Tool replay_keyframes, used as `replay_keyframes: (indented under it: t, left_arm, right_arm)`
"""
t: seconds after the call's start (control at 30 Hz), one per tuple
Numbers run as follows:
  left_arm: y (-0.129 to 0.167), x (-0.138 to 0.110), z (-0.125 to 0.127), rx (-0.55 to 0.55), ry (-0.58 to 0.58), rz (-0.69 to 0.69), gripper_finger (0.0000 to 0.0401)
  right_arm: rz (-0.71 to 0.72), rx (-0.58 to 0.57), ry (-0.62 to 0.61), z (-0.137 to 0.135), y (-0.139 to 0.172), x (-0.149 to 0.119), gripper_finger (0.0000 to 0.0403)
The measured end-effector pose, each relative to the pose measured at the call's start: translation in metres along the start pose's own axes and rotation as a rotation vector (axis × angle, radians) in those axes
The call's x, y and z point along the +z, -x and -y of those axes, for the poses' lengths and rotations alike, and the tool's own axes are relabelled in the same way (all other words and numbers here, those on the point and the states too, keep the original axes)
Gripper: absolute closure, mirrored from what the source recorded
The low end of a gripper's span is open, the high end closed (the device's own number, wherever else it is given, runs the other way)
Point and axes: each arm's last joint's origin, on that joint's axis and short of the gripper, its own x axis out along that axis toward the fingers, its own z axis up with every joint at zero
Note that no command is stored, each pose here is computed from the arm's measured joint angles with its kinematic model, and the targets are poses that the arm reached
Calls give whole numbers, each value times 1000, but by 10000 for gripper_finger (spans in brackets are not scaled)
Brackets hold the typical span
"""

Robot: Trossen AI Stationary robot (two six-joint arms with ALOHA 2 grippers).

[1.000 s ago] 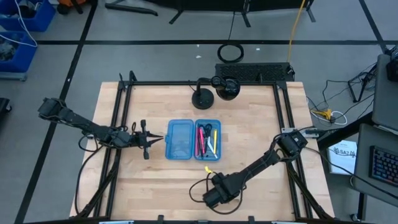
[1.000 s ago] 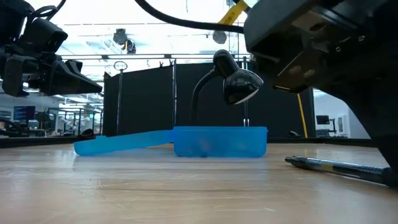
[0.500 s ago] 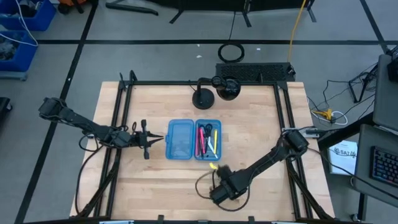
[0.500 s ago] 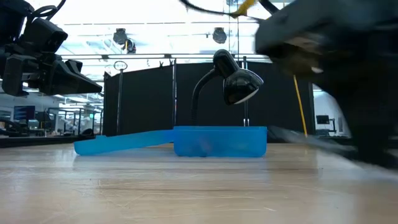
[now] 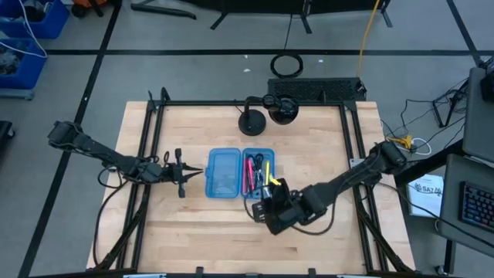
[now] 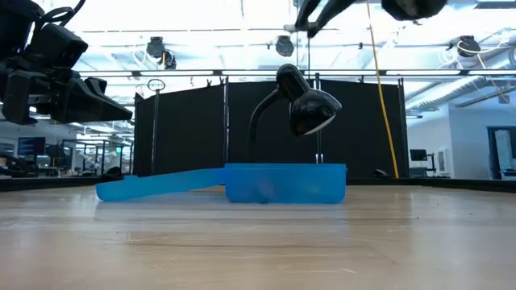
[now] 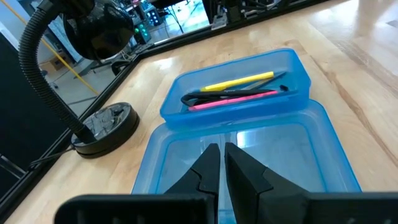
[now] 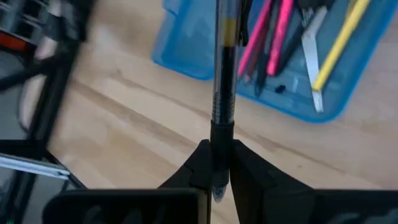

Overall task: Pick & place school supplies into a supply box
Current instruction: Put the black pen into the blue supply box

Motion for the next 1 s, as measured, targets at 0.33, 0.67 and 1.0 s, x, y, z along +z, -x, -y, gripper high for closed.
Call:
replay_keyframes:
  t: [0.33, 0.67, 1.0]
  left_arm:
    - [0, 2, 0, 3, 11, 19, 370]
    - [0, 2, 0, 3, 24, 19, 370]
    - [0, 0, 0, 0, 14, 2, 370]
  right_arm:
    - [-160, -81, -53, 3, -43, 69, 378]
    - [-175, -125, -154, 24, -72, 131, 378]
    - [-258, -135, -234, 69, -116, 135, 378]
